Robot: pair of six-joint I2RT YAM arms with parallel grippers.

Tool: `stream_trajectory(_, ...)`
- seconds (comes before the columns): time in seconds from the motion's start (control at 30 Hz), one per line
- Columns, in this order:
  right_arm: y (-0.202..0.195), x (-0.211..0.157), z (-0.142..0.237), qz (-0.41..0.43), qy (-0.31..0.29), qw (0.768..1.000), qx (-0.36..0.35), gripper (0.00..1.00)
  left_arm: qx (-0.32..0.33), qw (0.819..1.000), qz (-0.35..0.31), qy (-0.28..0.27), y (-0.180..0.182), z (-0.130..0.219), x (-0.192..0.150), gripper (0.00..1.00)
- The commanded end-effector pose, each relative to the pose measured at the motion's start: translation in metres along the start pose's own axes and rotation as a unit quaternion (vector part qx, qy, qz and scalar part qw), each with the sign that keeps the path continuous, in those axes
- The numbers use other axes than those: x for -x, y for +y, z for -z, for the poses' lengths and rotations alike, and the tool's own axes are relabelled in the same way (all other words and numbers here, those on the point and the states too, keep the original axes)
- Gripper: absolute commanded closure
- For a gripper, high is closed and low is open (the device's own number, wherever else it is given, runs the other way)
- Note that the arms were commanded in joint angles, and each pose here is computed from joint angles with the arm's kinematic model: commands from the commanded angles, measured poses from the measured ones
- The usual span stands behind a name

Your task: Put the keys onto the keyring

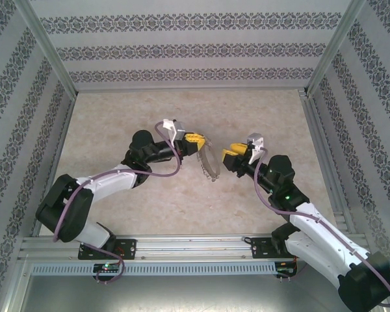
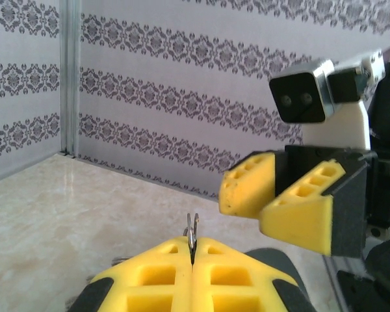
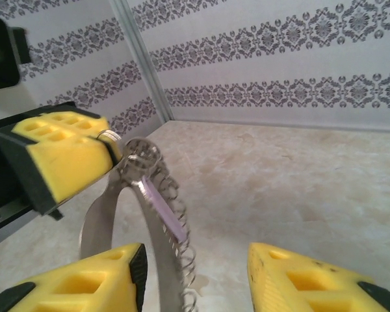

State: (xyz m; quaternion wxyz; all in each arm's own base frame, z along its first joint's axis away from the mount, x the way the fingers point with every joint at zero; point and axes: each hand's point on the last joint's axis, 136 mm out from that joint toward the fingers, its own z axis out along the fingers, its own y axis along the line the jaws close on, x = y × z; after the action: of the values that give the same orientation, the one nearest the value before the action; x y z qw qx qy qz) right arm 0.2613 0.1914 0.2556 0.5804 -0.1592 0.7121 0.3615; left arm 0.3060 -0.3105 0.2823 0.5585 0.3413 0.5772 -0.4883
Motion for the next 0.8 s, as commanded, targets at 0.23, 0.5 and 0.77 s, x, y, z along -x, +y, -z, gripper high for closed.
stream_trajectory(0.23,0.011,0.020,-0.015,-0.007,-0.028,0.999,0.037,0.48,-0.073,0.995,0.025,-0.059,-0.016,0.010,0.031,1.00)
stream_trajectory(0.5,0.025,0.023,-0.034,0.004,-0.023,0.998,0.062,0.46,-0.088,0.994,0.037,-0.055,-0.018,0.009,0.031,1.00)
stream_trajectory(0.77,0.036,0.019,-0.047,0.015,-0.013,0.997,0.071,0.46,-0.101,0.992,0.042,-0.058,-0.020,0.008,0.036,1.00)
